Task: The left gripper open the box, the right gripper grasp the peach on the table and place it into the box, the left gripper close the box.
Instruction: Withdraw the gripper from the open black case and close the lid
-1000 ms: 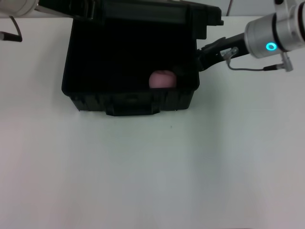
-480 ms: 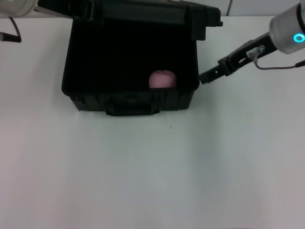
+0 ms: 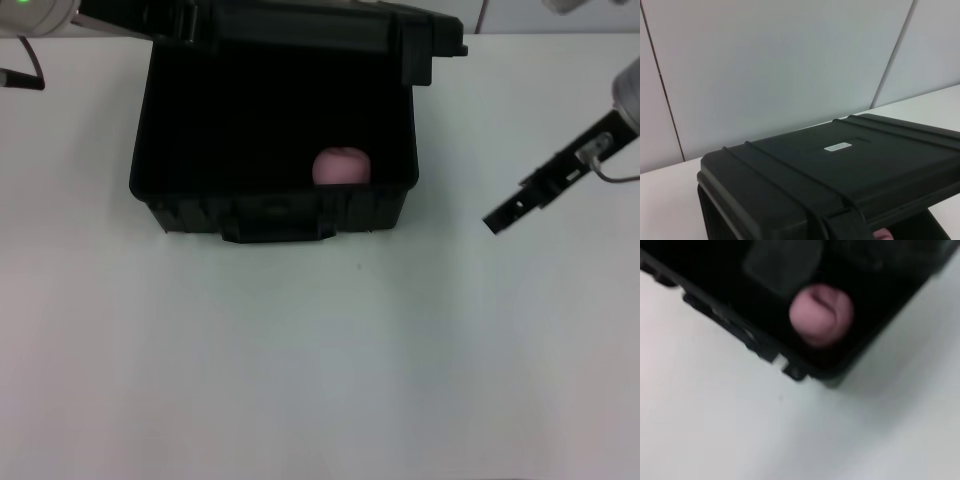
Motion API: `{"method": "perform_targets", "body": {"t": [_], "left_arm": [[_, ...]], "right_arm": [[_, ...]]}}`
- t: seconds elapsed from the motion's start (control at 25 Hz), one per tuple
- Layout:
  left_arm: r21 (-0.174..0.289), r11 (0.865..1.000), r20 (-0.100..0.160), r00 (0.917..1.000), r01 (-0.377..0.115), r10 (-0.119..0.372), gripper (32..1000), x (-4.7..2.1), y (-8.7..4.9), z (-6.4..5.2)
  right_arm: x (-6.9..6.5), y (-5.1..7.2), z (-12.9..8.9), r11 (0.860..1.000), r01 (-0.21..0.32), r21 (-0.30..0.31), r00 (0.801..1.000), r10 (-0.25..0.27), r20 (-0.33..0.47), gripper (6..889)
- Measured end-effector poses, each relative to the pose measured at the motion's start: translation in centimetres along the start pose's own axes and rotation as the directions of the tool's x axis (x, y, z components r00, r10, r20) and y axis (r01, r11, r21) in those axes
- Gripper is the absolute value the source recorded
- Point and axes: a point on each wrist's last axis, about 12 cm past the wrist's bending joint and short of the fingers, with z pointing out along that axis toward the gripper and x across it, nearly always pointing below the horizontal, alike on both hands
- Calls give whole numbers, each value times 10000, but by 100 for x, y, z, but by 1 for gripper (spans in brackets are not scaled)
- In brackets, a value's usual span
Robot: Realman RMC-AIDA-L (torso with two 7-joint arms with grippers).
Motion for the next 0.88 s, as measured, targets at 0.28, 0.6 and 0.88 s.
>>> {"method": "perform_targets", "body": {"t": [0.28, 0.6, 0.88], "left_arm": [[-4, 10000, -25, 10000, 20, -20, 409, 8, 5, 1], [-6, 10000, -45, 10000, 25, -25, 410, 11, 7, 4], [3, 10000, -87, 10000, 0, 0, 411, 7, 1, 7]], "right_arm": [[91, -36, 3, 9982, -267, 544, 9954, 315, -907, 795], [103, -52, 0, 9972, -323, 667, 9945, 388, -978, 795], [102, -56, 1, 9970, -345, 698, 9946, 411, -957, 795]]}}
